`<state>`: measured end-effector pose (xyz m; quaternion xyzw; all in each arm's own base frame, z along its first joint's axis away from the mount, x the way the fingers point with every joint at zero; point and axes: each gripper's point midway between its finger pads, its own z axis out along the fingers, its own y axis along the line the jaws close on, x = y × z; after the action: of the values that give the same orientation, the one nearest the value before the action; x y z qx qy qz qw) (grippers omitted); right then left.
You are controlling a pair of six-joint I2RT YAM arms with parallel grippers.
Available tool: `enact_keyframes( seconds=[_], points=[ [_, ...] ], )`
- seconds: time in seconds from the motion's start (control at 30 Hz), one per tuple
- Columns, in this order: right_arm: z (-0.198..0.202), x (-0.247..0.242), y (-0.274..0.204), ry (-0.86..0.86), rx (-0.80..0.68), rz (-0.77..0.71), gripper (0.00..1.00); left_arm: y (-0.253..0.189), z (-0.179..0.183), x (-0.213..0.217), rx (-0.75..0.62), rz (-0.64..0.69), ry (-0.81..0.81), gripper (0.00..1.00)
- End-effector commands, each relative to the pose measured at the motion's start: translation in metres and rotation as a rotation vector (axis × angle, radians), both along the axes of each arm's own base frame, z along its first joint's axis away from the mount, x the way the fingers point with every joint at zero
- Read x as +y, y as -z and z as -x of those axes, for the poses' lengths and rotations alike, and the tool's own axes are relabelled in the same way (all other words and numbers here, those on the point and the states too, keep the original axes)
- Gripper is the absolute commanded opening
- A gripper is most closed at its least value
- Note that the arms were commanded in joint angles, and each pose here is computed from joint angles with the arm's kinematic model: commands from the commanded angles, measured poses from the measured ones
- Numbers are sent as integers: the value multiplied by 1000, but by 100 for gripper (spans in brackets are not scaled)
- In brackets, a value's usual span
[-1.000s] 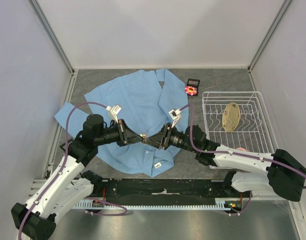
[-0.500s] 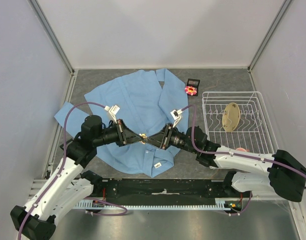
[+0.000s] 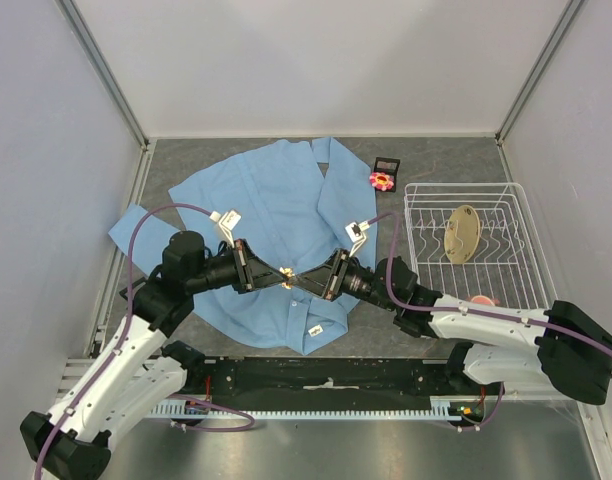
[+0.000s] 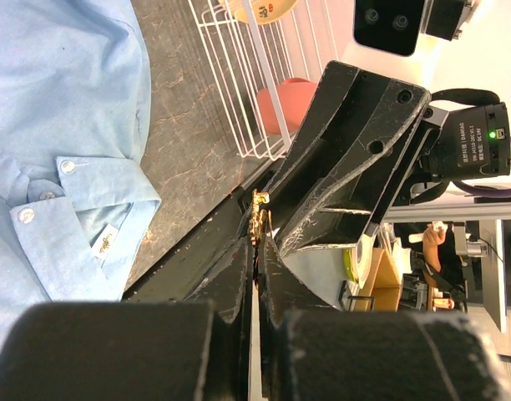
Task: Remove the brooch from the garment
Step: Close the brooch.
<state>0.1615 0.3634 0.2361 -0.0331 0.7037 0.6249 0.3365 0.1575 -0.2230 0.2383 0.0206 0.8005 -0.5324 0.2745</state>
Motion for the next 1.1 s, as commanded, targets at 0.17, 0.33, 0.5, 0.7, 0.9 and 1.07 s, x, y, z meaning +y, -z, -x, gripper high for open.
enact_keyframes(
  seconds=[0.17, 0.33, 0.5, 0.7, 0.9, 1.07],
  points=[
    [-23, -15, 6, 148, 22, -1, 21, -10, 2, 3, -100, -2, 13, 2],
    [-25, -15, 7, 164, 32, 13, 17, -14, 1, 3, -119, -3, 12, 2],
    [-26, -12, 9, 165, 41, 27, 16, -16, 1, 3, -130, -3, 8, 2],
    [-26, -9, 18, 197, 49, 89, 17, -18, 0, 4, -131, -19, -2, 2],
    [-23, -10, 20, 260, 42, 101, 17, -16, -1, 6, -122, -19, -31, 2],
    [-20, -5, 15, 282, 9, 104, 17, -15, -2, 8, -100, -8, -79, 2]
  ],
)
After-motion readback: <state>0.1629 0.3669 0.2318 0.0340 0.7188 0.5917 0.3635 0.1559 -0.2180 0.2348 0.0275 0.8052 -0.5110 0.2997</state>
